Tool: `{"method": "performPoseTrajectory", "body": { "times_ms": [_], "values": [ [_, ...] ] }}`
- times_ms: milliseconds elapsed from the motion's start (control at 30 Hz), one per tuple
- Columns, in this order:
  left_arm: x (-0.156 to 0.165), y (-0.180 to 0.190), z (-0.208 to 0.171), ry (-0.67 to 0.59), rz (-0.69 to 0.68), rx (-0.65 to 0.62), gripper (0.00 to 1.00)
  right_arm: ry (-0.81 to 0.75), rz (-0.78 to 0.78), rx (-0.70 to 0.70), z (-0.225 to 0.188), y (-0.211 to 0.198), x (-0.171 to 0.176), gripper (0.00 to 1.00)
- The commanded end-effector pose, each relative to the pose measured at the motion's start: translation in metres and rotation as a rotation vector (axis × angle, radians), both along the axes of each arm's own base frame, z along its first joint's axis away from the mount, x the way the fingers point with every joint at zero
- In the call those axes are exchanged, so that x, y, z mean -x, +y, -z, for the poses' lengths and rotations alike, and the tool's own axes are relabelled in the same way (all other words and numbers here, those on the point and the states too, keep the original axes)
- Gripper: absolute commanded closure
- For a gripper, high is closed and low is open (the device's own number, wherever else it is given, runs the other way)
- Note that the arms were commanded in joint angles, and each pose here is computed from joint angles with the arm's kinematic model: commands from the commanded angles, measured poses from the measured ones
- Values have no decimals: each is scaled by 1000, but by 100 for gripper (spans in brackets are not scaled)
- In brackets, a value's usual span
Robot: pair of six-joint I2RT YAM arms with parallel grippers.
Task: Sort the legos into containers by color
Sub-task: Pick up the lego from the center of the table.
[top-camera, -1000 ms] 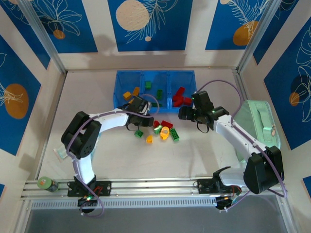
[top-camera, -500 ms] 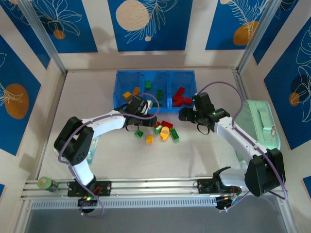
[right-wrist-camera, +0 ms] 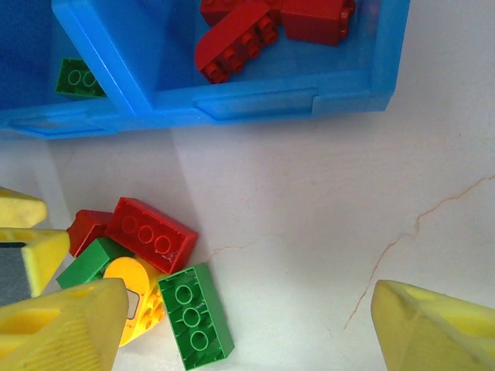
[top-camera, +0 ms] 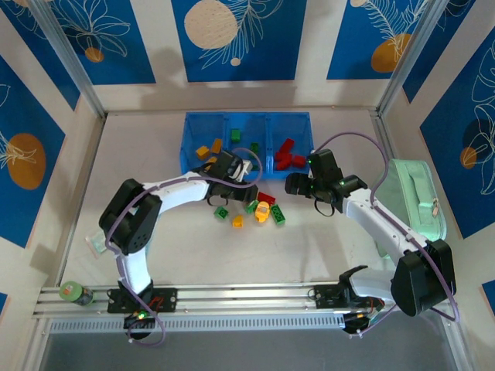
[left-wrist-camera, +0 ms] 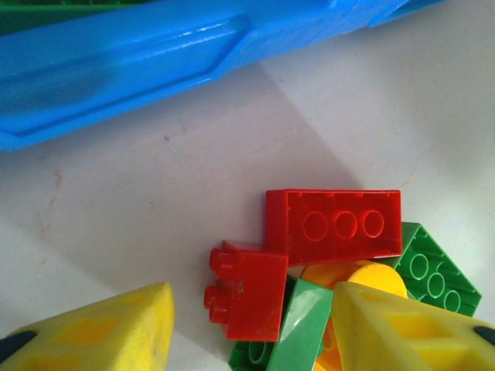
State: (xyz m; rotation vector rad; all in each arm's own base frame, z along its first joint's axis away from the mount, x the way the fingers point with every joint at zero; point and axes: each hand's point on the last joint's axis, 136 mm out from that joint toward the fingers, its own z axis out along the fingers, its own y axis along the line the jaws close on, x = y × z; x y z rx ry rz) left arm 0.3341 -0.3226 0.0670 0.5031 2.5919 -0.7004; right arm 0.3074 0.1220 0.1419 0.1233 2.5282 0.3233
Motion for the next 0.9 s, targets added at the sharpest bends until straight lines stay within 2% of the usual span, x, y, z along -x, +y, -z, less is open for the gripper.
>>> {"method": "performPoseTrajectory", "body": {
  "times_ms": [0, 500, 867],
  "values": [
    [4, -7, 3, 19, 44, -4, 44, 2, 6, -27, 0, 1, 3, 18],
    [5, 9, 36, 64, 6, -112, 47, 0, 17, -30, 1, -4, 5, 17],
    [3, 3, 40, 87, 8, -72, 56, -5, 20, -35, -2, -5, 6, 18]
  ]
}}
